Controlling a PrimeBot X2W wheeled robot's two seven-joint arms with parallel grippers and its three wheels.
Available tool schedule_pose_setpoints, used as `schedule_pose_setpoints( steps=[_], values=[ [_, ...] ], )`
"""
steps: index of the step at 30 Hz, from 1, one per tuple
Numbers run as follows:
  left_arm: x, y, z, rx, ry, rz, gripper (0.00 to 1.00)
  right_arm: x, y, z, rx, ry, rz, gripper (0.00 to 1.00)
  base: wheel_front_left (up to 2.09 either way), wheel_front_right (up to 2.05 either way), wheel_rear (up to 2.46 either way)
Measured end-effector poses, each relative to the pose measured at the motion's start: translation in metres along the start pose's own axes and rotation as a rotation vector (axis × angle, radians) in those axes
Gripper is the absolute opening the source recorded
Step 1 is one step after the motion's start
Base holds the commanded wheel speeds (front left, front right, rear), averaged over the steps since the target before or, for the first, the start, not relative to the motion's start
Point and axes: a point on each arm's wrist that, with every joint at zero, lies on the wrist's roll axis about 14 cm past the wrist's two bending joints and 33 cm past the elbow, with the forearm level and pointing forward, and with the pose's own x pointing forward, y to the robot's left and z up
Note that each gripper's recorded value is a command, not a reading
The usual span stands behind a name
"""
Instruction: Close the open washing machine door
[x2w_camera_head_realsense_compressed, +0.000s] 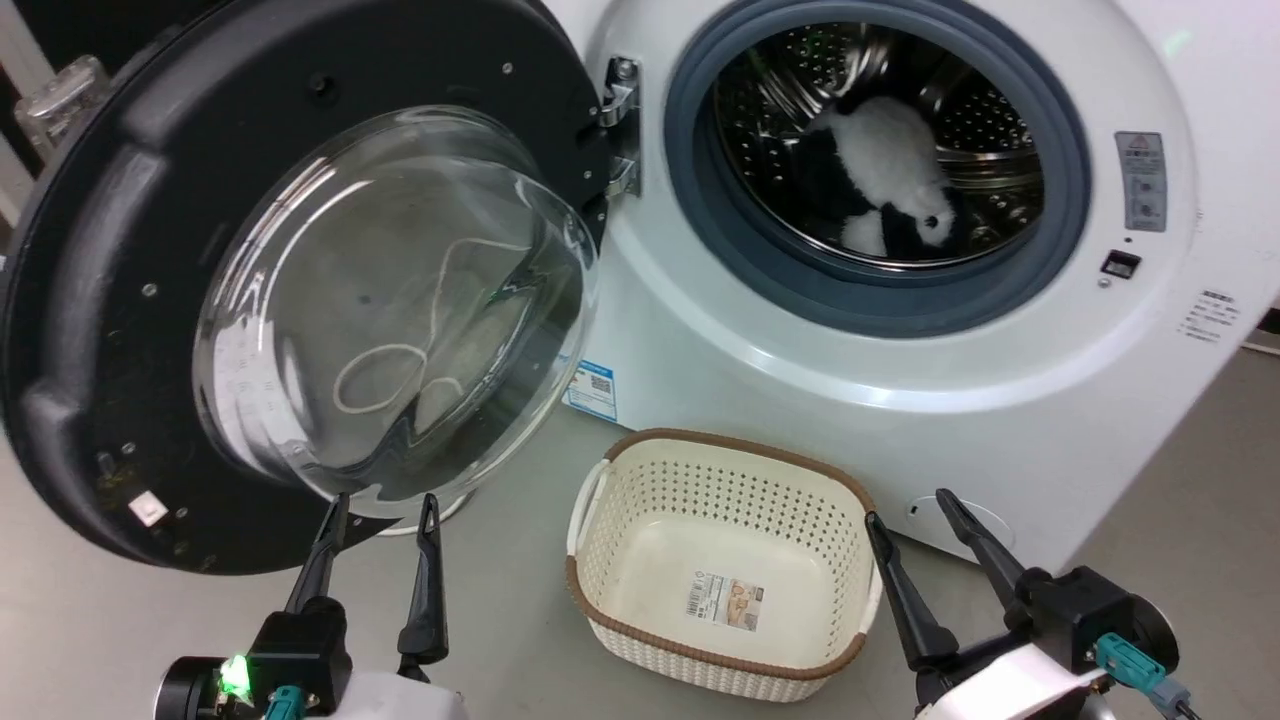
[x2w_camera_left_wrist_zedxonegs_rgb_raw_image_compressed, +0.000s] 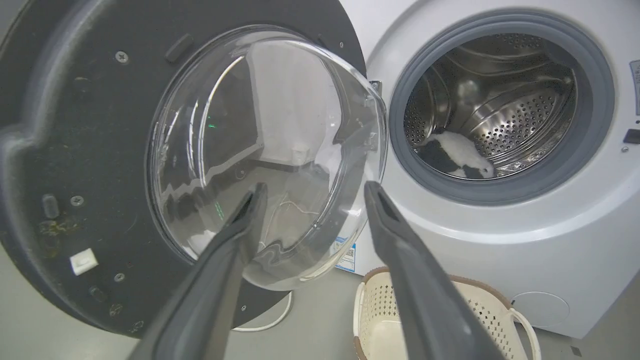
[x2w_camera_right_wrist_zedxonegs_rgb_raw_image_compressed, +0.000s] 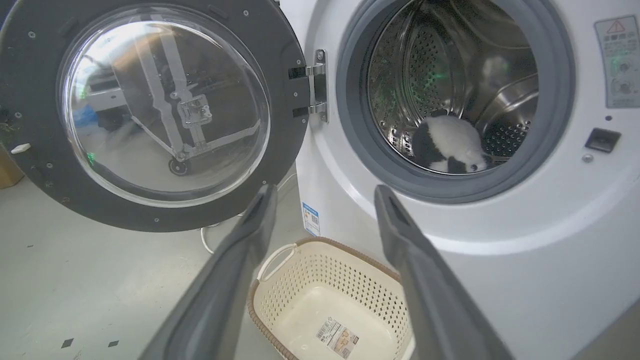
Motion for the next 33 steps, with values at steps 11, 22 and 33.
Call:
schedule_pose_setpoints(
  steps=[11,22,33],
  values=[
    [-0.011,0.016,0.003,-0.018,-0.015,0.053,0.00,0.009,0.018,-0.004,0.022,-0.002,0.059,1.00,0.00,0.00,0.00],
    [0.003,0.066,0.058,-0.219,-0.215,0.197,0.00,0.021,0.020,-0.021,0.040,0.018,0.096,1.00,0.00,0.00,0.00],
    [0.049,0.230,0.123,-0.404,-0.331,0.457,0.00,0.028,0.004,-0.039,0.078,0.028,0.076,1.00,0.00,0.00,0.00]
  ],
)
